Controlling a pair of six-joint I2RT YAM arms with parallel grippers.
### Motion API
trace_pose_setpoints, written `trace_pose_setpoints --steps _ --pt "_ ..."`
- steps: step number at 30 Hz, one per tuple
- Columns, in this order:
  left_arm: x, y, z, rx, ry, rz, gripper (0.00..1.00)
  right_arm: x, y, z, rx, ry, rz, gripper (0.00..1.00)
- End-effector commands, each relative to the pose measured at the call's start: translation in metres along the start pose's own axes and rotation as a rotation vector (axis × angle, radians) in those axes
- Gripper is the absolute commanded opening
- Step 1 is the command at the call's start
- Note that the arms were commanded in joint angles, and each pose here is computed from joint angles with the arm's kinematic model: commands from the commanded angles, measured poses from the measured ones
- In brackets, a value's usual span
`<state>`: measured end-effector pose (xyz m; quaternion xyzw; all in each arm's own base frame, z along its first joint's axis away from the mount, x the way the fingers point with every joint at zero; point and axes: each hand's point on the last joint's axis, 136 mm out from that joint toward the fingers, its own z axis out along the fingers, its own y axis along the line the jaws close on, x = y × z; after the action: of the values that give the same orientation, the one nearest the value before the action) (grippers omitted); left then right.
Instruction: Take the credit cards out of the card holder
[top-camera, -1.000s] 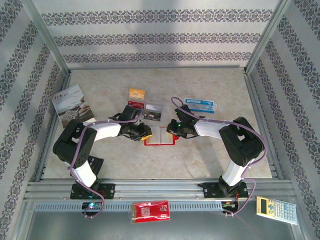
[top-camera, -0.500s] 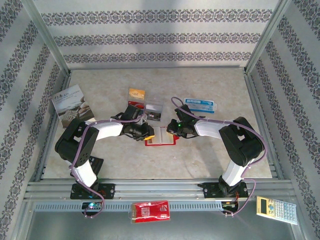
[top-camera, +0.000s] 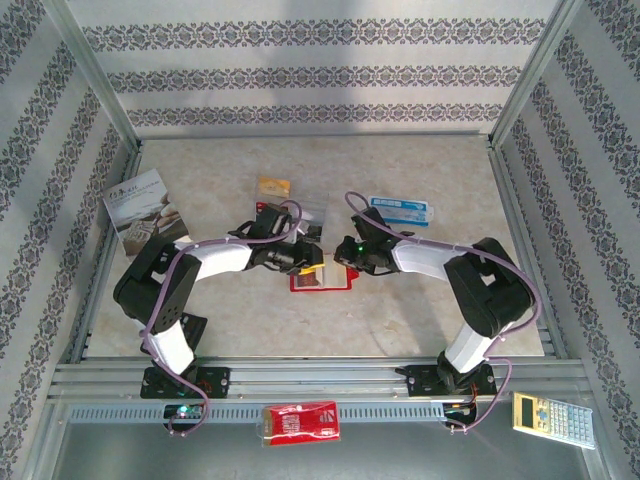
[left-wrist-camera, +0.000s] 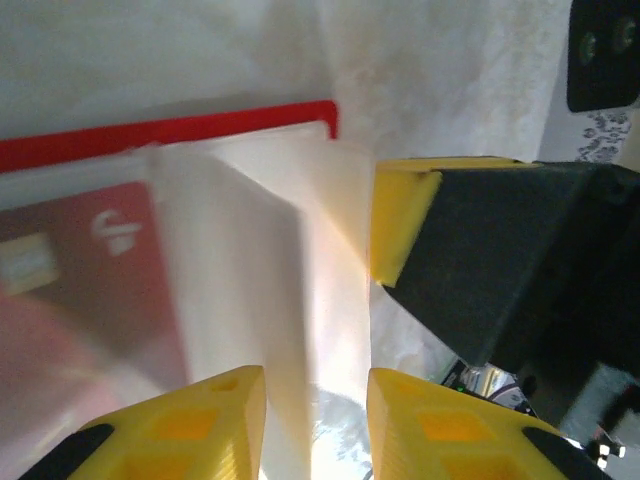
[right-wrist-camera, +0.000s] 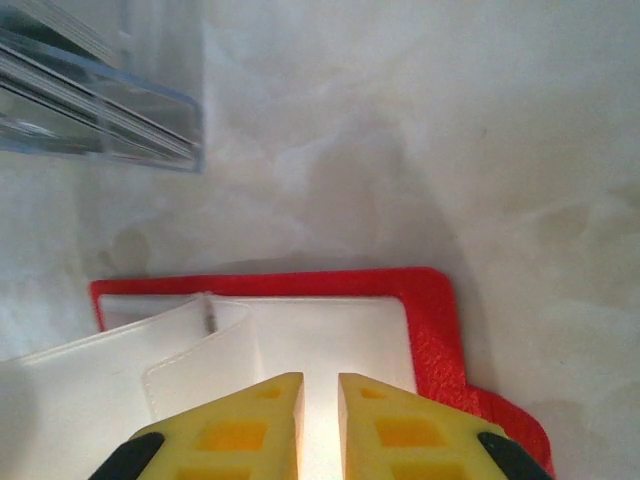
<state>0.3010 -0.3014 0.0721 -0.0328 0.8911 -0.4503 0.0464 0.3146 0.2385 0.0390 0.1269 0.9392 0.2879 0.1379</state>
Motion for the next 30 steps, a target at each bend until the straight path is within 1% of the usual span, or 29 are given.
trace_pose_setpoints --steps 1,4,8,11,14,17,21,25,30 --pt "-0.008 -0.020 0.012 0.064 0.002 0.021 0.34 -0.013 -0.002 -0.021 -0.007 -0.061 0.008 0.20" --pt "-0.011 -0.023 0.020 0.063 0.011 0.024 0.36 -0.020 -0.004 -0.034 -0.019 -0.098 0.026 0.21" --pt "-0.012 -0.016 0.030 0.034 0.019 0.007 0.39 -0.028 -0.009 -0.050 -0.018 -0.154 0.036 0.22" --pt "-0.013 -0.007 0.033 0.002 0.014 -0.005 0.42 -0.031 -0.008 -0.058 -0.016 -0.173 0.024 0.23" --pt "-0.012 -0.005 0.032 -0.006 0.015 -0.011 0.43 -0.031 -0.003 -0.060 -0.031 -0.169 0.010 0.23" --pt "-0.013 -0.008 0.024 -0.004 -0.001 -0.011 0.43 -0.029 0.005 -0.059 -0.049 -0.154 -0.007 0.23" --pt "-0.017 -0.006 0.000 -0.022 -0.058 -0.017 0.43 -0.022 0.024 -0.054 -0.085 -0.120 -0.042 0.24" --pt "-0.019 0.019 -0.025 -0.091 -0.119 -0.055 0.43 -0.011 0.045 -0.042 -0.137 -0.060 -0.071 0.24" --pt "-0.012 0.053 -0.043 -0.175 -0.139 -0.111 0.38 0.003 0.059 -0.021 -0.178 0.029 -0.086 0.23"
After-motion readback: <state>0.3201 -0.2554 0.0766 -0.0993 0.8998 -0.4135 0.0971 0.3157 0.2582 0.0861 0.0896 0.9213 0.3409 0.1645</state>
